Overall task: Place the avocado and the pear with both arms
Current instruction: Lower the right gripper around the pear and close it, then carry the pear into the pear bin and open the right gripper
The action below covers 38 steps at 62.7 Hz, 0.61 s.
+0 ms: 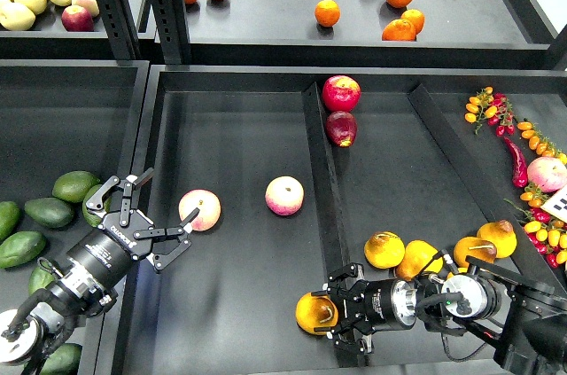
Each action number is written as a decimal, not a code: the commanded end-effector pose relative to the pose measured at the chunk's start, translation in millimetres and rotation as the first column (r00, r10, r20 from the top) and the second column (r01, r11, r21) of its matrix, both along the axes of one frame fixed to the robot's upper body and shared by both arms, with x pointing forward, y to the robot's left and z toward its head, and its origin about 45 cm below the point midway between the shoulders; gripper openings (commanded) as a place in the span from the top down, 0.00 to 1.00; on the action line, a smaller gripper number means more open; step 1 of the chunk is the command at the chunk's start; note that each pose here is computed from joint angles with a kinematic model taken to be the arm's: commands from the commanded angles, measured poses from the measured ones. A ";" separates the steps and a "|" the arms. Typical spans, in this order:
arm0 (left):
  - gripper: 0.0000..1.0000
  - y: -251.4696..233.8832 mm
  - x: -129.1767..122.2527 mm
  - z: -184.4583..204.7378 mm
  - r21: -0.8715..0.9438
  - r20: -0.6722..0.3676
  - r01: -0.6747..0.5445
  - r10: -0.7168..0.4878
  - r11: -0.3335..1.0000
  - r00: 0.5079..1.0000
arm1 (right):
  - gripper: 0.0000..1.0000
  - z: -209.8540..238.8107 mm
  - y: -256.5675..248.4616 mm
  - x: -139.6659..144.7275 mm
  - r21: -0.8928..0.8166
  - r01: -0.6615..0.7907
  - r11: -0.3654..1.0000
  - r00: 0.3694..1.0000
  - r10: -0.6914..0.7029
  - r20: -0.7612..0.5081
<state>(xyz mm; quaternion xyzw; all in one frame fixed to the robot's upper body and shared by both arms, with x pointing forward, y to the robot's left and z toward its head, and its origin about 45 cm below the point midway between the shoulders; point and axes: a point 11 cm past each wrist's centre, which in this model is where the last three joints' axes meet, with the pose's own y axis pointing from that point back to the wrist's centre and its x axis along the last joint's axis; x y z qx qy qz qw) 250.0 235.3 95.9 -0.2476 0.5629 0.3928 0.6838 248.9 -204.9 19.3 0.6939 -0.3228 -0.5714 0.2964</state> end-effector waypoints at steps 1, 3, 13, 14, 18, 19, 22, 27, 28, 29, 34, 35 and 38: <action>0.01 0.1 0.0 0.0 0.000 0.000 0.000 0.000 1.000 1.000 | 0.76 0.7 2.4 1.7 0.001 0.011 1.000 1.000 -0.011 -0.001; 0.01 -0.1 0.1 0.4 0.001 0.002 0.001 -0.001 1.000 1.000 | 0.80 0.7 3.2 1.6 0.002 0.010 1.000 1.000 -0.010 -0.001; 0.01 -0.1 0.2 0.5 -0.001 0.002 0.000 0.000 1.000 1.000 | 0.85 2.2 4.3 3.0 0.005 0.010 1.000 1.000 -0.010 0.002; 0.01 0.3 0.3 0.5 0.001 0.002 -0.001 0.001 1.000 1.000 | 0.85 2.2 4.3 3.0 0.005 0.010 1.000 1.000 -0.010 0.002; 0.01 0.4 0.3 0.6 0.000 0.002 -0.001 0.001 1.000 1.000 | 0.89 3.9 5.3 4.1 0.012 0.011 1.000 1.000 -0.011 0.005; 0.01 0.3 0.3 0.5 0.001 0.002 -0.001 0.001 1.000 1.000 | 0.90 4.3 5.4 4.7 0.015 0.016 1.000 1.000 -0.016 0.005; 0.01 0.3 0.3 0.5 0.001 0.002 -0.001 0.001 1.000 1.000 | 0.91 5.8 5.9 6.5 0.022 0.023 1.000 1.000 -0.023 0.009; 0.01 0.4 0.3 0.6 0.000 0.002 -0.001 0.001 1.000 1.000 | 0.92 10.3 9.2 11.5 0.046 0.042 0.998 0.999 -0.043 0.017; 0.01 0.4 0.3 0.6 0.000 0.002 -0.001 0.001 1.000 1.000 | 0.92 10.8 9.2 12.3 0.047 0.044 0.998 0.999 -0.045 0.018; 0.01 0.3 0.3 0.5 0.001 0.002 -0.001 0.001 1.000 1.000 | 0.92 12.1 10.5 13.5 0.054 0.048 0.997 0.999 -0.049 0.021; 0.01 0.8 0.4 0.6 0.001 0.002 -0.002 0.002 1.000 1.000 | 0.92 19.1 17.4 19.4 0.090 0.067 0.994 0.997 -0.070 0.026; 0.01 0.8 0.4 0.6 0.001 0.002 -0.002 0.002 1.000 1.000 | 0.92 19.6 17.9 19.7 0.093 0.068 0.993 0.997 -0.071 0.026; 0.01 0.8 0.4 0.6 0.001 0.002 -0.002 0.002 1.000 1.000 | 0.92 25.1 20.9 24.3 0.112 0.075 0.991 0.996 -0.080 0.036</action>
